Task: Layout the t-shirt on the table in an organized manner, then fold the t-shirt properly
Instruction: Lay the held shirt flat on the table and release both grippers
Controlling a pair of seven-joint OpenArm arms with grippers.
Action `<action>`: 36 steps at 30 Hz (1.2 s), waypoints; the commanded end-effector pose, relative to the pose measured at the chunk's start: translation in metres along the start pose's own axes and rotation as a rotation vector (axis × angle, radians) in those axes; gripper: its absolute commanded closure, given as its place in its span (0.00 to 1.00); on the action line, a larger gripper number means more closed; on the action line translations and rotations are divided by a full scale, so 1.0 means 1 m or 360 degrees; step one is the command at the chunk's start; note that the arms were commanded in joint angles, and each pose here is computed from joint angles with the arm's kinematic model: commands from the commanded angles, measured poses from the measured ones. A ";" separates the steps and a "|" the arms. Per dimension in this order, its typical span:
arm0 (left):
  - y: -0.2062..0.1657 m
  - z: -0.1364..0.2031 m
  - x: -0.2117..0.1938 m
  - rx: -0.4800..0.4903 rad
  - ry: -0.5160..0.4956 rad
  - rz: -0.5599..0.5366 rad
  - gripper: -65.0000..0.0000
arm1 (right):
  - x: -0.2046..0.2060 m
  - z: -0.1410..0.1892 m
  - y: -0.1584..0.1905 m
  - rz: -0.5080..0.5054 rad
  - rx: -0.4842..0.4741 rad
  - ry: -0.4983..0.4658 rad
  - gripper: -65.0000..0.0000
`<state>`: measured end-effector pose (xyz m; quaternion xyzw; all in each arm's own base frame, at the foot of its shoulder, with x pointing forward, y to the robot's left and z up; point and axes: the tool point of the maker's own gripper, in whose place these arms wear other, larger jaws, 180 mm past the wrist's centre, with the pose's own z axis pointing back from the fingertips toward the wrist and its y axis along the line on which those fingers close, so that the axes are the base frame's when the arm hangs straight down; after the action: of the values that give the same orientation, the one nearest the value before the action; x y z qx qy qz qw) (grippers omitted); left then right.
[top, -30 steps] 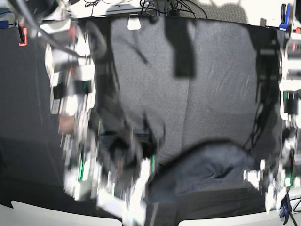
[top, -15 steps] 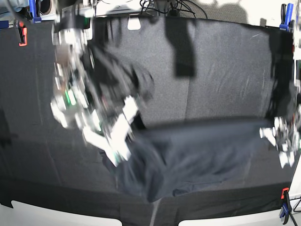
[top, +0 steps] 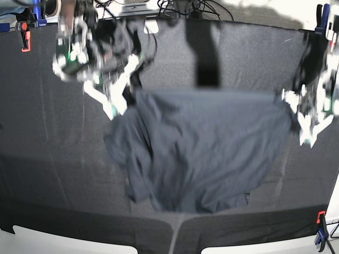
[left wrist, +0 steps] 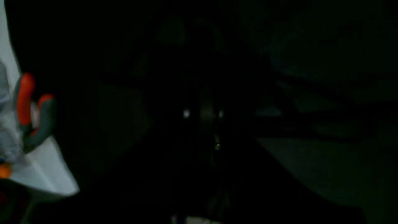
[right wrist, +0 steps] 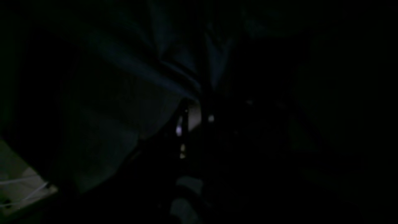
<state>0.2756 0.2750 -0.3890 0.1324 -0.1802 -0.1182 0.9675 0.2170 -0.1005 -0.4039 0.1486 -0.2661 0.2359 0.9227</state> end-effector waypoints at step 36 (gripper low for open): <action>-0.020 0.002 -0.071 0.0044 -0.0031 -0.0191 1.00 | 0.080 0.108 -0.031 0.0240 -0.0379 -0.0756 0.63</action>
<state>0.1983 0.2690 -0.4243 0.1420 -0.1666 -0.1825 0.9585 0.2430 -0.1459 -0.2890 0.0659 -0.4884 0.2217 0.8414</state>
